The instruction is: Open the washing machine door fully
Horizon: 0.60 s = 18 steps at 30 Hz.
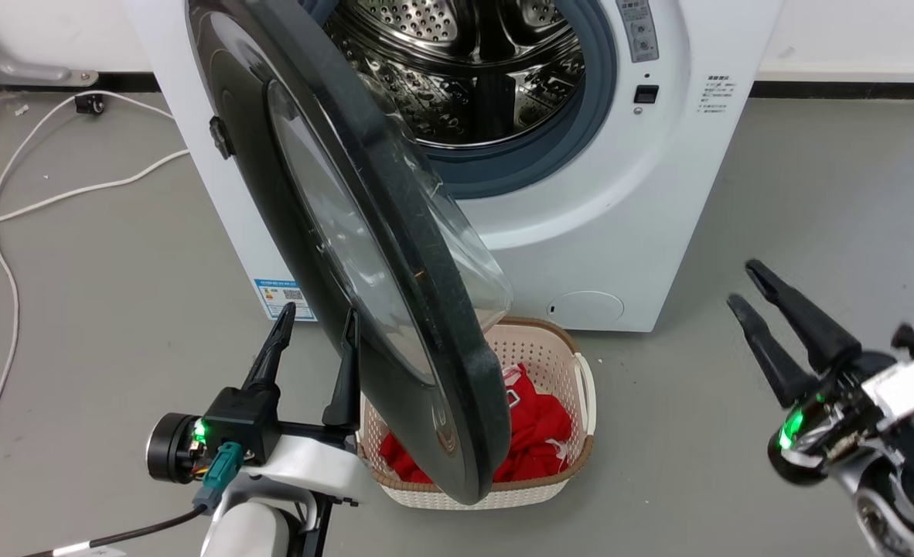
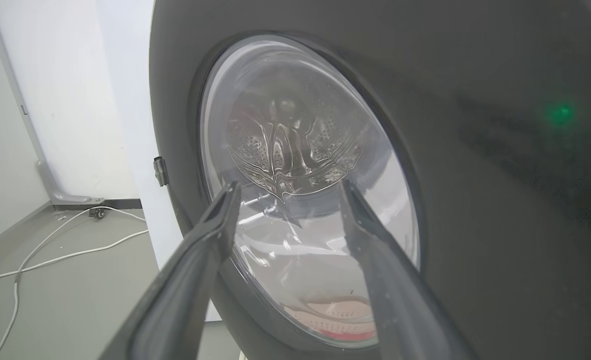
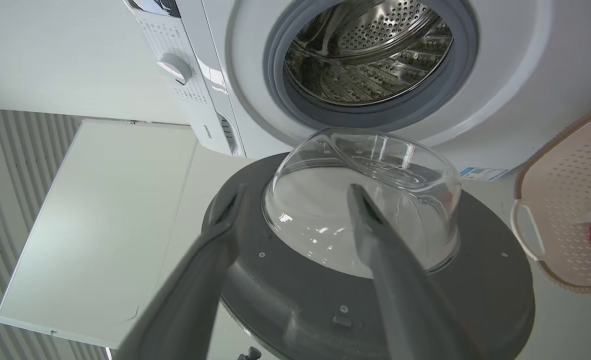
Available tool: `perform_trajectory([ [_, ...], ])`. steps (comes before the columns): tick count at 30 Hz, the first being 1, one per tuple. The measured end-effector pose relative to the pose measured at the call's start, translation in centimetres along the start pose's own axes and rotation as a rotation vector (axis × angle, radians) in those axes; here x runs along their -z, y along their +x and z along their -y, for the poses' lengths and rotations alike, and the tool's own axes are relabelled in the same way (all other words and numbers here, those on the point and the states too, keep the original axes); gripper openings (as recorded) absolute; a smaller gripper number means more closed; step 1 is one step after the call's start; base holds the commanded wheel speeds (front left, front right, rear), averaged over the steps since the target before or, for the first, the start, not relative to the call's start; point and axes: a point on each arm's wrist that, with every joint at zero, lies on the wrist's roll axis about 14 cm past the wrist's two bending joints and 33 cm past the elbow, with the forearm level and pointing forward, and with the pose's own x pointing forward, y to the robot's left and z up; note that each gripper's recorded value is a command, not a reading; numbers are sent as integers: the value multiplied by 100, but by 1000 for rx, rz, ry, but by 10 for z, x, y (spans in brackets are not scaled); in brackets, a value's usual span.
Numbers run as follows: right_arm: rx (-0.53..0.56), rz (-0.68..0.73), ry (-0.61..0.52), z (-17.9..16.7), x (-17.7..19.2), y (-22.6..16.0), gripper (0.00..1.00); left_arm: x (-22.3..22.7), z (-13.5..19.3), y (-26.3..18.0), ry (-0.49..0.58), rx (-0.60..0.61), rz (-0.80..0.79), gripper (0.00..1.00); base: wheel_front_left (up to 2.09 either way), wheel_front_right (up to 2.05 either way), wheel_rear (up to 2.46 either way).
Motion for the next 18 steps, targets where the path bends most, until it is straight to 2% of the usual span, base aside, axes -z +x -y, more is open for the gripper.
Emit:
perform_trajectory([
  [5,20,164,92,21,-5,-22,100,-1,0,0,-4,-4,2,100,0,0,0],
  [6,48,227,85,34,-4,-33,100,-1,0,-1,-6,-5,2,100,0,0,0],
  [9,68,296,18,40,-8,-39,100,0,-1,-3,-7,-8,0,100,0,0,0],
  [11,80,338,-80,41,-13,-42,100,-1,-1,-4,-7,-10,-1,100,0,0,0],
  [14,132,335,-318,52,-14,-49,100,-1,-2,-6,-5,-12,-1,100,0,0,0],
  [18,161,341,-566,56,-21,-52,100,-1,-2,-8,-6,-13,-4,100,0,0,0],
])
